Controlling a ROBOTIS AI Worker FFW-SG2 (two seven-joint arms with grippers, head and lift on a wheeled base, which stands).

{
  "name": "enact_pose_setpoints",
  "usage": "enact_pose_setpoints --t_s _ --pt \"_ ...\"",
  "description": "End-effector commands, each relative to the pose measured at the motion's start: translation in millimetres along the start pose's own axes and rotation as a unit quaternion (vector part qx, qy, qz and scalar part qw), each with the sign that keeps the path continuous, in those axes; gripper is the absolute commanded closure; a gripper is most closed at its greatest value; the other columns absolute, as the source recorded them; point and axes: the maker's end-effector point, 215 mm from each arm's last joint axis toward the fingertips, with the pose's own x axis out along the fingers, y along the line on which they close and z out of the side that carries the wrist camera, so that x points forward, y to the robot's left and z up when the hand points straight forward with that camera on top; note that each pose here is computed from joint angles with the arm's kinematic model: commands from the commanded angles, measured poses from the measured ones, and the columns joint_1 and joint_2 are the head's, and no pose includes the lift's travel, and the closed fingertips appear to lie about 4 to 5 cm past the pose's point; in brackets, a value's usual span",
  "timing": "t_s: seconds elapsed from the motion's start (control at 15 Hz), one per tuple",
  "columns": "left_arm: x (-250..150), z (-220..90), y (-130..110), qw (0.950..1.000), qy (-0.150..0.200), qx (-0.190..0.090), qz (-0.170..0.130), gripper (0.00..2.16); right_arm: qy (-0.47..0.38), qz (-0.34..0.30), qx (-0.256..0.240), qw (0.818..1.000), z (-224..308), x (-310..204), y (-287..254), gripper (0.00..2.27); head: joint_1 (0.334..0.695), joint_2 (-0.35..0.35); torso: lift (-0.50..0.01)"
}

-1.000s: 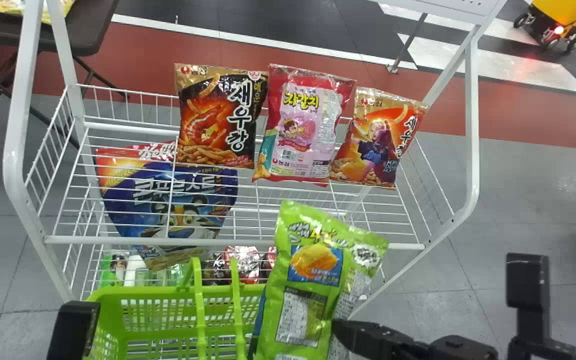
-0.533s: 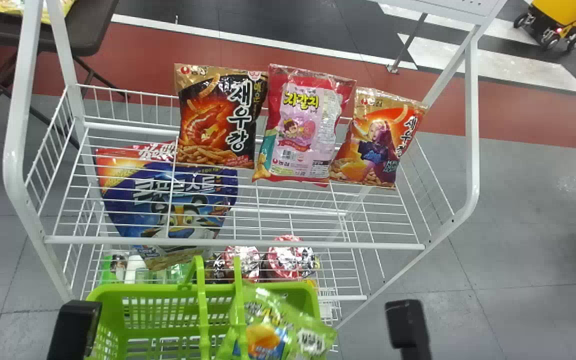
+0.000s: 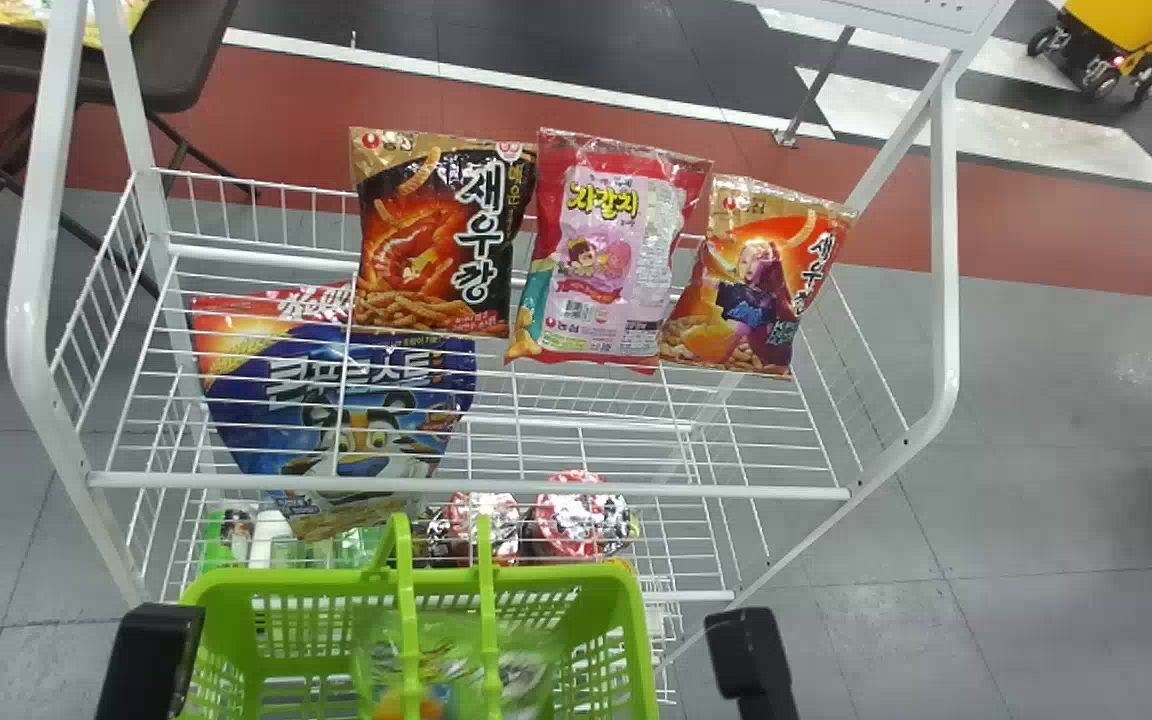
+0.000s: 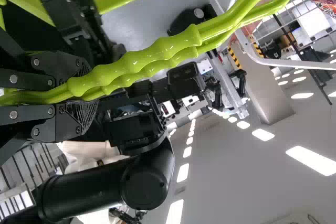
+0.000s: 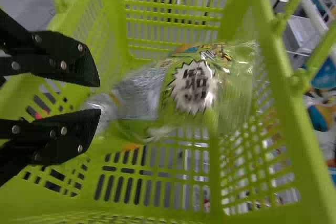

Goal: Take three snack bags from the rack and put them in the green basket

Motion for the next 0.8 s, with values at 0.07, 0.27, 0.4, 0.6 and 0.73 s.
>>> enact_pose_setpoints --t_s 0.07,0.27,0.4,0.6,0.73 --pt "-0.2 -1.1 1.3 1.0 0.001 0.0 0.003 1.39 -0.041 0.011 -0.013 0.999 25.9 -12.5 -1.6 0.05 0.695 -0.35 -0.01" --pt "1.7 -2.3 1.7 1.0 0.004 0.002 0.006 1.39 -0.156 0.021 -0.054 0.986 88.6 -32.2 2.2 0.06 0.695 -0.35 -0.01" --pt "1.3 -3.2 2.0 1.0 0.004 0.001 0.007 1.39 -0.288 0.01 -0.109 0.951 159.0 -63.6 8.7 0.08 0.695 -0.35 -0.01" --pt "2.7 -4.8 2.4 0.9999 0.005 0.0 0.009 1.39 -0.423 -0.049 -0.151 0.892 237.6 -107.8 -2.9 0.12 0.695 -0.35 -0.01" --pt "4.9 -6.5 5.0 0.9999 0.008 0.0 0.014 1.39 -0.476 -0.073 -0.158 0.862 283.7 -120.2 -13.1 0.13 0.695 -0.35 -0.01"
